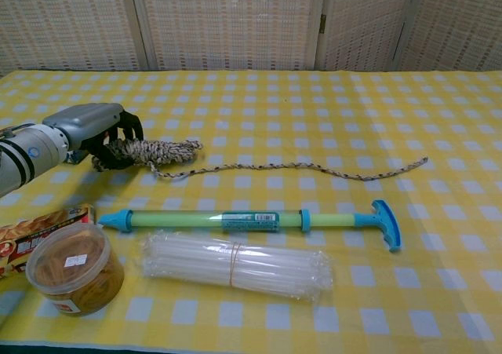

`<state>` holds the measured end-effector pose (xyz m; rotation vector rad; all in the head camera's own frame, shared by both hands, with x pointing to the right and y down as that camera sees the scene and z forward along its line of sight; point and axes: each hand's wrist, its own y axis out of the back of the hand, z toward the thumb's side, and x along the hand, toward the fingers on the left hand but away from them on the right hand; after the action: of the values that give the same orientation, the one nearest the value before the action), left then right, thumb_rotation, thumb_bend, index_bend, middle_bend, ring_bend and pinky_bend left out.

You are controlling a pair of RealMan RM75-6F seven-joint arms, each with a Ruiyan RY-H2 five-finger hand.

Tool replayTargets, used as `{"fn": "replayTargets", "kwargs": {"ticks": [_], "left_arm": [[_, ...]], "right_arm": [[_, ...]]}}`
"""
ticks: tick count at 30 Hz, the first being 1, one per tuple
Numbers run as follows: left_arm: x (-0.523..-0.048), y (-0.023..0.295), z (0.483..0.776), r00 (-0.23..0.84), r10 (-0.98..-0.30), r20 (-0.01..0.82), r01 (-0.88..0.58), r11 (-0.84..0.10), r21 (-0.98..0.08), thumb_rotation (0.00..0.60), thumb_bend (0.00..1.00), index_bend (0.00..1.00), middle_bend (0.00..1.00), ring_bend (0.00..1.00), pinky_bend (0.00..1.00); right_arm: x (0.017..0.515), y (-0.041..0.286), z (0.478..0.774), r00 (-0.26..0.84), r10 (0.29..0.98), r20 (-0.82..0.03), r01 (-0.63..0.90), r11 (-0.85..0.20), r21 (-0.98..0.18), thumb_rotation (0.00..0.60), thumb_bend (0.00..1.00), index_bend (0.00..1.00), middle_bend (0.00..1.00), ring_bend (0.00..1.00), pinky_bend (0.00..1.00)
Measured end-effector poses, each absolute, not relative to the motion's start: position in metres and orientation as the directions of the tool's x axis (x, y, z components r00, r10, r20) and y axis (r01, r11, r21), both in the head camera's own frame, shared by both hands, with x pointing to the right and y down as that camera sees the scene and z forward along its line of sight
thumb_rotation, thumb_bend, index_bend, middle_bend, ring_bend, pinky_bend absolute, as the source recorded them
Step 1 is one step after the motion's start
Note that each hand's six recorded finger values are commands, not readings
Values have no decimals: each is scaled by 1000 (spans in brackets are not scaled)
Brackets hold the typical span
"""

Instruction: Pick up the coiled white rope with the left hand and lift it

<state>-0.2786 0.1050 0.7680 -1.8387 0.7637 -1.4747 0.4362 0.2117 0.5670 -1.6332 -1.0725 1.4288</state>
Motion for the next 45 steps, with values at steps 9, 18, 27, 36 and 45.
{"fn": "replayTargets", "kwargs": {"ticks": [9, 18, 27, 36, 45], "left_arm": [[-270, 100, 742, 311, -808, 501, -184, -568, -802, 600, 500, 692, 676, 652, 725], [-250, 104, 697, 430, -800, 419, -328, -571, -753, 600, 505, 692, 676, 652, 725], [-242, 110, 680, 450, -784, 428, -362, -598, -715, 600, 507, 692, 676, 652, 725], [-246, 113, 679, 432, -777, 458, -368, -615, -697, 600, 507, 692, 676, 652, 724], [-247, 117, 682, 426, -769, 477, -364, -628, -687, 600, 507, 692, 676, 651, 724]], "right_arm": [[428, 204, 568, 78, 899, -430, 122, -437, -891, 583, 242, 0, 1, 57, 0], [397, 167, 575, 170, 891, -420, 120, -442, -889, 600, 243, 332, 136, 181, 123], [358, 126, 621, 242, 822, -516, 90, -549, -831, 600, 242, 434, 176, 198, 134], [313, 91, 680, 279, 754, -595, 9, -622, -783, 600, 243, 474, 136, 66, 38], [294, 90, 722, 285, 732, -619, -119, -614, -780, 600, 242, 512, 79, 0, 0]]}}
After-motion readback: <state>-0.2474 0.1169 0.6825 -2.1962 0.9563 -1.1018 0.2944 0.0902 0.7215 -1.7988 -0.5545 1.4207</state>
